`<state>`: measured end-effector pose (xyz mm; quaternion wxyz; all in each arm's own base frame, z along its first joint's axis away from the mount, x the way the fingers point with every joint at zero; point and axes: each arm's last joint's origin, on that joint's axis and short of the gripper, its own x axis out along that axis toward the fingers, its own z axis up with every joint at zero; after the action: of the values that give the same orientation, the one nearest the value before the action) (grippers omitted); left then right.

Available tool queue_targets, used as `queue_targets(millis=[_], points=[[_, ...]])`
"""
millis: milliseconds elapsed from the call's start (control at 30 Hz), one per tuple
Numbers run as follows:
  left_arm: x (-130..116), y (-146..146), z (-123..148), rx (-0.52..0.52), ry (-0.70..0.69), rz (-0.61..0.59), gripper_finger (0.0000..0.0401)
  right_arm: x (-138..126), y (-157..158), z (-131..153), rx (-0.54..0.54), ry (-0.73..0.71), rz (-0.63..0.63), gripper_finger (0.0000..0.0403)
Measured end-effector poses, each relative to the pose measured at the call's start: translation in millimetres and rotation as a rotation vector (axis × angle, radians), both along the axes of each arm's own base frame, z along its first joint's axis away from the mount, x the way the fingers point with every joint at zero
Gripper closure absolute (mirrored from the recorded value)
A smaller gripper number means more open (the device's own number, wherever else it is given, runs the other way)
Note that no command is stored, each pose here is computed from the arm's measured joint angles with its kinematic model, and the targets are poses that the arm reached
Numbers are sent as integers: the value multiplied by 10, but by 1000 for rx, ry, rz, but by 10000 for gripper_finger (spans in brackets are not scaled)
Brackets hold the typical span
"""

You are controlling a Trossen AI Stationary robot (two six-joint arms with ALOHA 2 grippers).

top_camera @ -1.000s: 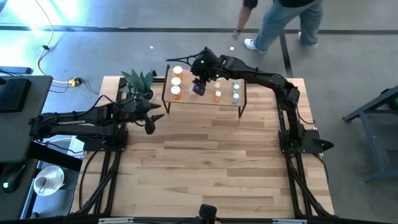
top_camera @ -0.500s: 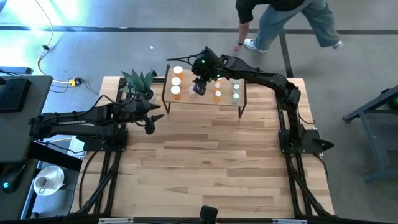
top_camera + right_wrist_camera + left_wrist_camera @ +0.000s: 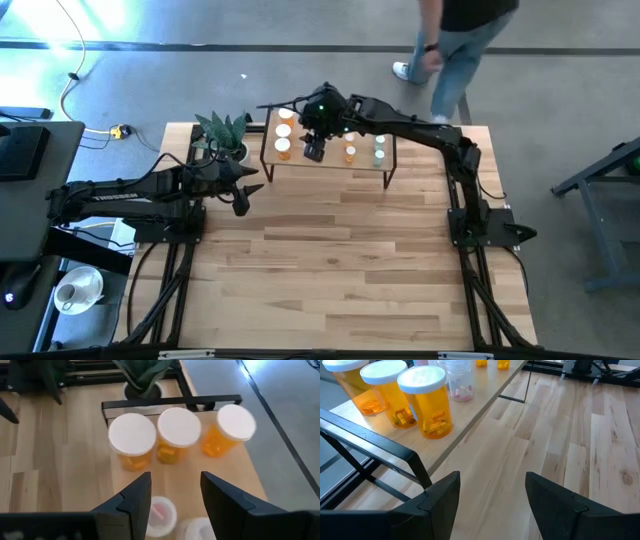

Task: Pick and place medicine bottles onto shelf by color
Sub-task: Adjust the transparent pill bottles on the shelf

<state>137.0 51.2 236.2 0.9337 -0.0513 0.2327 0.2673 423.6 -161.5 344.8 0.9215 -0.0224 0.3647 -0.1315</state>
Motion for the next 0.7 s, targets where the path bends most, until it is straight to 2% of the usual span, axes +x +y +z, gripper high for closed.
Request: queue_targets(millis=[433, 700], points=[[0, -1, -1, -10, -6, 3, 188, 134, 41, -195, 18, 33, 13, 240], [2, -1, -2, -9, -4, 2, 188, 141, 3, -217, 12, 33, 0, 240]])
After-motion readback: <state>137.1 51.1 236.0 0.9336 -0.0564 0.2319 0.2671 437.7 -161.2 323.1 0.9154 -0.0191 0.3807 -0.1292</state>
